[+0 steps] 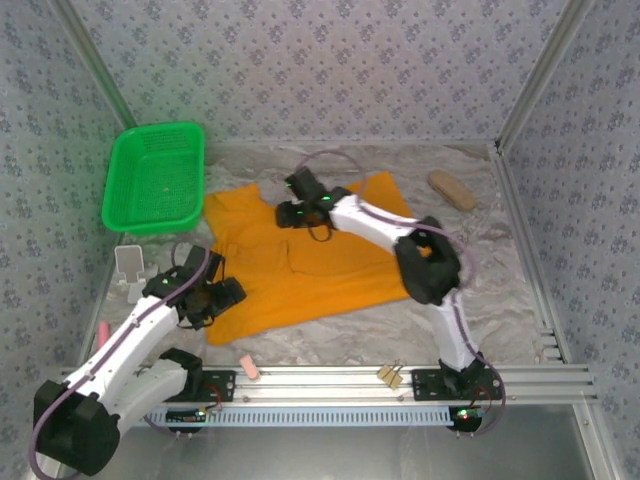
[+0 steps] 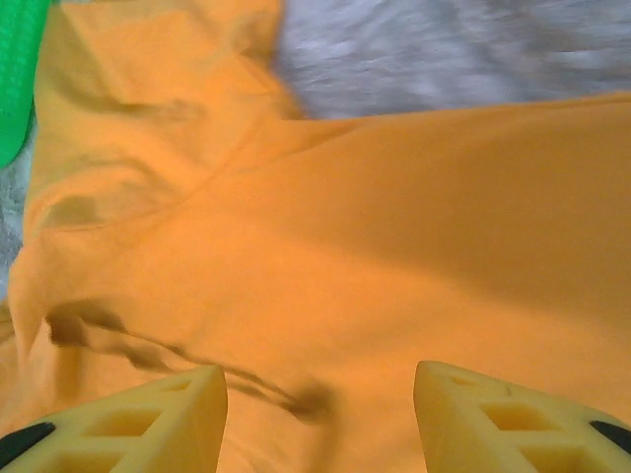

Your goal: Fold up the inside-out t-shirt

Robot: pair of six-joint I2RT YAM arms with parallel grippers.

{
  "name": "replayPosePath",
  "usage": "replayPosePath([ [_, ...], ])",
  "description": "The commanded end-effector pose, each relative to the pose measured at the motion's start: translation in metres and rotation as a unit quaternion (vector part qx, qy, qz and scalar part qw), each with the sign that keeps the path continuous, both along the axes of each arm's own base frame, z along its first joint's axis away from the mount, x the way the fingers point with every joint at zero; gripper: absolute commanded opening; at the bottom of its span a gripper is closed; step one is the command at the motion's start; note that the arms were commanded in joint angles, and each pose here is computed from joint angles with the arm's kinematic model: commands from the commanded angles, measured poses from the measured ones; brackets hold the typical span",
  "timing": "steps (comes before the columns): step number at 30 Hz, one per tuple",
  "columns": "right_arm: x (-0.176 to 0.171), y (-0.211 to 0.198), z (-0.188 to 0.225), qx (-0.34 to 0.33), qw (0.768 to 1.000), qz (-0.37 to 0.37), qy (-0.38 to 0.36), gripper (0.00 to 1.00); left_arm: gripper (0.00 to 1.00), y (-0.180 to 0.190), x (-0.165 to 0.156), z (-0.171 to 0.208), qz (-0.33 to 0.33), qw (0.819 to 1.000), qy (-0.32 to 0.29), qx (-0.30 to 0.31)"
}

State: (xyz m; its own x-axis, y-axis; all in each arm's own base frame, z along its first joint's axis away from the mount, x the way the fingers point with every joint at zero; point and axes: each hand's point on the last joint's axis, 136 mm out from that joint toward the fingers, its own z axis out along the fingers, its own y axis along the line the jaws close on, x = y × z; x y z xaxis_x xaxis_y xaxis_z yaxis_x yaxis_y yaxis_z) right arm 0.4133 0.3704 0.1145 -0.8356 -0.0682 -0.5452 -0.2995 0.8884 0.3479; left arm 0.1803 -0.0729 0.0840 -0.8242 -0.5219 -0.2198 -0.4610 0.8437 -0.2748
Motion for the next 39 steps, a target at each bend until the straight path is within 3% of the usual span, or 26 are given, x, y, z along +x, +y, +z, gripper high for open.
replayPosePath([
  [1,-0.01,-0.081,0.017,-0.018,0.998,-0.054,-0.017,0.55,0.85,0.007,0.011,0.031,-0.012,0.999,-0.036,0.039],
  [5,-0.041,-0.191,-0.014,-0.083,0.985,-0.153,0.006,0.55,0.84,-0.006,0.033,0.044,-0.033,0.997,-0.05,0.046],
  [9,-0.064,-0.263,-0.033,-0.066,0.972,-0.222,0.043,0.53,0.78,-0.019,0.064,0.034,-0.03,0.997,-0.054,0.053],
  [11,-0.071,-0.286,-0.045,-0.052,0.967,-0.242,0.057,0.51,0.68,-0.015,0.08,0.036,-0.015,0.995,-0.059,0.077],
  [16,-0.079,-0.303,-0.082,-0.023,0.959,-0.262,0.106,0.45,0.66,-0.022,0.12,0.018,-0.022,0.994,-0.056,0.087],
  [17,-0.086,-0.313,-0.092,-0.024,0.949,-0.287,0.126,0.4,0.65,-0.024,0.127,0.01,-0.023,0.995,-0.049,0.08],
  [19,-0.1,-0.34,-0.106,-0.022,0.922,-0.355,0.153,0.22,0.65,-0.028,0.136,-0.006,-0.028,0.997,-0.033,0.067],
  [24,-0.142,-0.393,-0.115,-0.04,0.856,-0.48,0.187,0.21,0.65,-0.037,0.162,-0.042,-0.087,0.991,-0.012,0.098],
  [27,-0.17,-0.399,-0.115,-0.014,0.827,-0.523,0.206,0.17,0.67,-0.047,0.177,-0.051,-0.129,0.987,-0.006,0.1],
  [31,-0.209,-0.398,-0.104,-0.003,0.799,-0.57,0.194,0.19,0.69,-0.056,0.205,-0.03,-0.168,0.98,-0.051,0.094],
  [34,-0.236,-0.4,-0.093,-0.009,0.785,-0.592,0.183,0.23,0.83,-0.066,0.227,0.0,-0.189,0.978,-0.084,0.037],
  [35,-0.237,-0.401,-0.089,-0.008,0.789,-0.59,0.171,0.26,0.88,-0.07,0.234,0.009,-0.198,0.976,-0.093,0.013],
  [39,-0.205,-0.412,-0.056,-0.029,0.825,-0.556,0.097,0.42,0.88,-0.076,0.263,0.038,-0.222,0.966,-0.13,-0.024],
])
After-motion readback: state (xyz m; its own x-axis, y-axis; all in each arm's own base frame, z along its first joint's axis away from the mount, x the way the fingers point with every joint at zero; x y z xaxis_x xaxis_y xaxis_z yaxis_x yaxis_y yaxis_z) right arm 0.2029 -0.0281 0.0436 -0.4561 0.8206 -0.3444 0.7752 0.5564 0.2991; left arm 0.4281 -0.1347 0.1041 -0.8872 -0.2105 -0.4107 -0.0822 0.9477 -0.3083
